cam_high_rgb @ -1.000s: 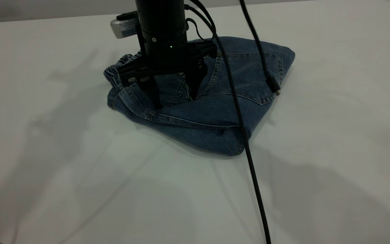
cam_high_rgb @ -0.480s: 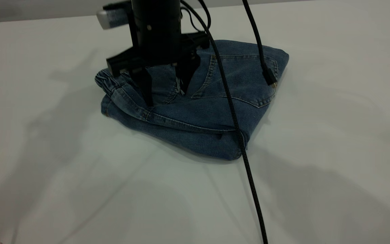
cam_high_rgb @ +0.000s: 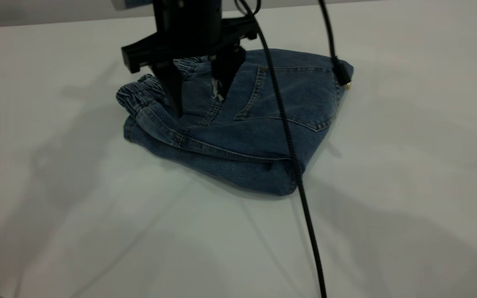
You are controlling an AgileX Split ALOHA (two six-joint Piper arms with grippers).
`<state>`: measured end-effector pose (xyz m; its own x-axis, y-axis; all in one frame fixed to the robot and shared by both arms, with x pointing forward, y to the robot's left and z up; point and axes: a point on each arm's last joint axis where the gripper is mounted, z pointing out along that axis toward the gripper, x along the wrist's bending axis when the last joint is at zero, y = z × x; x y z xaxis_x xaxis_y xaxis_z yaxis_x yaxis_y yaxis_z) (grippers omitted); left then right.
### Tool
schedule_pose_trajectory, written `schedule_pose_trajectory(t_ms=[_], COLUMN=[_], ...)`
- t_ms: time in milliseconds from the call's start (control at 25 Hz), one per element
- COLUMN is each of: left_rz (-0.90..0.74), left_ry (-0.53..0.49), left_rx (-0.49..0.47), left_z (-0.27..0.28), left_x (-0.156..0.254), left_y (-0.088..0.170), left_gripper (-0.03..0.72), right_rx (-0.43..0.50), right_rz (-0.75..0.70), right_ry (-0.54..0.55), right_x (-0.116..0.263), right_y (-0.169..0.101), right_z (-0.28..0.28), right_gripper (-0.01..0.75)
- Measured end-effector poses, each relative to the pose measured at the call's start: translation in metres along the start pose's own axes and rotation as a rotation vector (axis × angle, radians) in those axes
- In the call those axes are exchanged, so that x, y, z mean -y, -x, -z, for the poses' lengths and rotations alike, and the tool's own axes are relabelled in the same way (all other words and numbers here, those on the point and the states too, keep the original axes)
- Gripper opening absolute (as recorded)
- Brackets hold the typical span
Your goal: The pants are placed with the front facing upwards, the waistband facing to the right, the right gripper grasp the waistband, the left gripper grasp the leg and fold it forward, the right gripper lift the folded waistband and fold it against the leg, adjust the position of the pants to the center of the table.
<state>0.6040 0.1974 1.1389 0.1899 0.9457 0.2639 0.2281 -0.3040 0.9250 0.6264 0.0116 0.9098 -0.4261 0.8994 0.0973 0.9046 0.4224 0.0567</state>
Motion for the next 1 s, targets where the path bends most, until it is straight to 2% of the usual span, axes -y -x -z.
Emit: schedule_pose_trajectory(t_ms=[120,240,480,600,760,1000], left_rz=[0.0,0.0,0.0,0.0,0.001,0.001], left_ry=[0.0,-0.001,-0.001,-0.001,-0.001,-0.001], left_rx=[0.0,-0.001,-0.001,-0.001,0.0,0.0], left_z=[0.0,0.0,0.0,0.0,0.0,0.0], left_x=[0.0,0.0,0.0,0.0,0.0,0.0], left_y=[0.0,0.0,0.0,0.0,0.0,0.0], left_gripper=[0.347,0.347,0.347,0.347,0.347,0.347], right_rx=[0.005,-0.03,-0.083,-0.142,-0.182,-0.185], right_rz=[-0.027,-0.104,-0.373,-0.533,-0.645,-0.795], right_ry=[-0.03,-0.054,0.014,0.022,0.042,0.057], right_x=[0.009,0.01,-0.003,-0.008,-0.012,-0.016], right_y=[0.002,-0.001,0.005,0.011,0.015,0.023], right_z=[0.001,-0.006,-0.035,-0.043,-0.042,-0.048], right_gripper=[0.437,0.437,0.437,0.437,0.437,0.437])
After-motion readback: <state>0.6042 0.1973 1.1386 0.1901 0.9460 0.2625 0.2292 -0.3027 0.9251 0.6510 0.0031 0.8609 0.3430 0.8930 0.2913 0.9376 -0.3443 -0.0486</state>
